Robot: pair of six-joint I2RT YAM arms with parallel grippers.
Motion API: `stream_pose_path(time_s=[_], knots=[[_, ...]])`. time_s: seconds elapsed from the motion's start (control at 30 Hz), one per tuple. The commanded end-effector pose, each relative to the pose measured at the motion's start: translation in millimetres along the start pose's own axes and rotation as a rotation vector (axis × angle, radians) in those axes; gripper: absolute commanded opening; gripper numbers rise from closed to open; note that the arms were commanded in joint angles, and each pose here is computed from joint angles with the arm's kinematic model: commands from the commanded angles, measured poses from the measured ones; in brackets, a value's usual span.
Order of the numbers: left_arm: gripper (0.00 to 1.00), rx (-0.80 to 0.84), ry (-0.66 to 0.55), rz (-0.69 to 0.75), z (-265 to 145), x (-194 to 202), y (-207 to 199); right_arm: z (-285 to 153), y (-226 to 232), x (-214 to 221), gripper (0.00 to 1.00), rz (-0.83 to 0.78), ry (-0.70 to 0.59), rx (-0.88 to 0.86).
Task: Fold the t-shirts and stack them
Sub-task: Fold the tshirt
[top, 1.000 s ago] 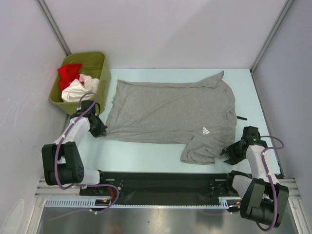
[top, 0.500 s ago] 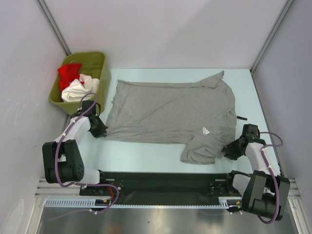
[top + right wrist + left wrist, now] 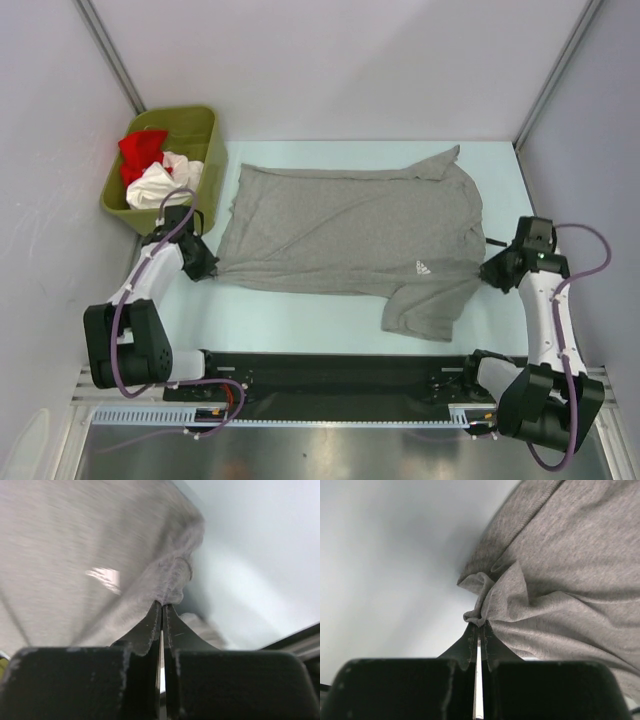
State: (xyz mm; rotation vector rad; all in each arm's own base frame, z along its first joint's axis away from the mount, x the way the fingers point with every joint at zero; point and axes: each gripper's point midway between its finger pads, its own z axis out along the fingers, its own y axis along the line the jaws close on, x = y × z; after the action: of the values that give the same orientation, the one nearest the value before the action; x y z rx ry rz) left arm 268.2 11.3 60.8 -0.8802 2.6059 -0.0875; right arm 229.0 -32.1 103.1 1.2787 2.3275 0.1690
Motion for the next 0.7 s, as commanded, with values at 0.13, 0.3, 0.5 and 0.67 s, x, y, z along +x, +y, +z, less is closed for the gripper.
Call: stream_pose_path(time_s=[0.13, 0.3, 0.5, 0.67], knots=[[0.00, 0.037, -0.096, 0.023, -25, -16, -3, -60, 26, -54, 0.00, -0.153, -0.173, -0.024], [0.01, 0.095, -0.172, 0.026, -53, -40, -19, -108, 66, -102, 0.00, -0.185, -0.318, -0.117], [0.00, 0.171, -0.280, 0.035, -92, -82, -45, -145, 115, -142, 0.00, -0.187, -0.401, -0.225], [0.00, 0.266, -0.365, 0.064, -130, -114, -72, -168, 128, -156, 0.00, -0.207, -0.465, -0.251]])
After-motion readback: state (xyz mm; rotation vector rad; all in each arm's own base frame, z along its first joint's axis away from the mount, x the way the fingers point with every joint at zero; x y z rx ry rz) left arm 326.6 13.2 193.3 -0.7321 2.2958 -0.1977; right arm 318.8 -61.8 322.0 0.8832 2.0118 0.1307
